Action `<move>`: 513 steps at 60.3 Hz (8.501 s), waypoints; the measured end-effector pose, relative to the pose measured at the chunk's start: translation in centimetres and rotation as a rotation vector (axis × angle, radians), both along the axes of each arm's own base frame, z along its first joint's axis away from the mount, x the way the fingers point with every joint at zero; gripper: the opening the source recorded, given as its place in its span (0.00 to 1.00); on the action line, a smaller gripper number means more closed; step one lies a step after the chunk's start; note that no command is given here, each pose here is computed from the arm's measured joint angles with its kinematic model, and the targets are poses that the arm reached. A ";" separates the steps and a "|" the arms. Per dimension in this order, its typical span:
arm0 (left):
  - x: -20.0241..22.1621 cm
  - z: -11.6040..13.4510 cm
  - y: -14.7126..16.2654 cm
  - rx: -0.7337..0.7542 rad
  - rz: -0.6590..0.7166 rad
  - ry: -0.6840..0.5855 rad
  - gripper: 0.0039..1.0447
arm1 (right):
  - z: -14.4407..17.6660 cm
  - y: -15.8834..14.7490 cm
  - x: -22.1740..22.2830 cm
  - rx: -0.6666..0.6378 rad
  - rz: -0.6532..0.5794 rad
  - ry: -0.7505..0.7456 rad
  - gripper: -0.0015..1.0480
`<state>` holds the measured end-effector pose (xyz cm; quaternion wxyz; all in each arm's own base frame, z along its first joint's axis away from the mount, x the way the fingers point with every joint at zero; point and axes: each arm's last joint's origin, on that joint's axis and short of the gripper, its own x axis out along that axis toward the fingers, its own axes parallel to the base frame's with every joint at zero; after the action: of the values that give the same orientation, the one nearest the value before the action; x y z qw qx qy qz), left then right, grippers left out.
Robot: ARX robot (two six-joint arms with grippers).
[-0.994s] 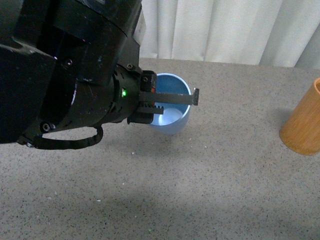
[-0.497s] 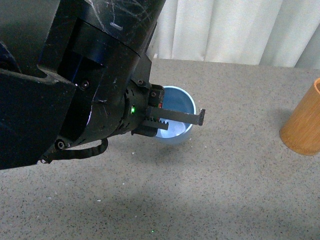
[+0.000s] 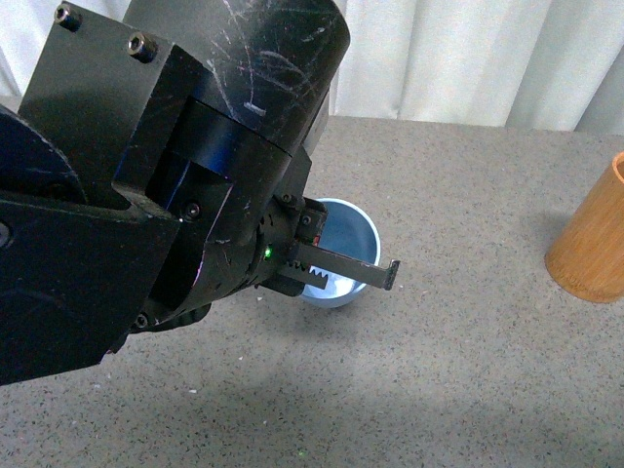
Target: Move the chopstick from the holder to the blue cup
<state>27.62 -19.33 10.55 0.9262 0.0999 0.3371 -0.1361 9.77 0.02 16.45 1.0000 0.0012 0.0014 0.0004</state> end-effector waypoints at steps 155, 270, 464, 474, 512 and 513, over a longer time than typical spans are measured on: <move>0.8 2.1 -0.1 -0.022 0.033 -0.002 0.94 | 0.0 0.0 0.0 0.000 0.000 0.000 0.91; -15.8 6.2 19.3 -0.206 0.285 -0.650 0.03 | 0.0 0.0 0.0 0.000 0.001 0.000 0.91; -18.0 6.5 19.3 -0.214 0.278 -0.707 0.94 | -0.6 -5.8 27.4 0.488 -0.413 0.612 0.91; -18.0 6.5 19.3 -0.214 0.278 -0.707 0.94 | -1.0 -5.5 28.5 0.474 -0.414 0.618 0.91; -18.0 6.5 19.3 -0.214 0.278 -0.707 0.94 | -3.7 -5.2 30.0 0.458 -0.431 0.665 0.59; -18.0 6.5 19.3 -0.214 0.278 -0.707 0.94 | -3.7 -5.2 30.0 0.458 -0.431 0.664 0.57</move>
<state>9.67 -0.02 17.00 1.0000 -0.0032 -0.0085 -0.0012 39.74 -5.14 12.79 0.8966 0.2226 0.3215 -0.2078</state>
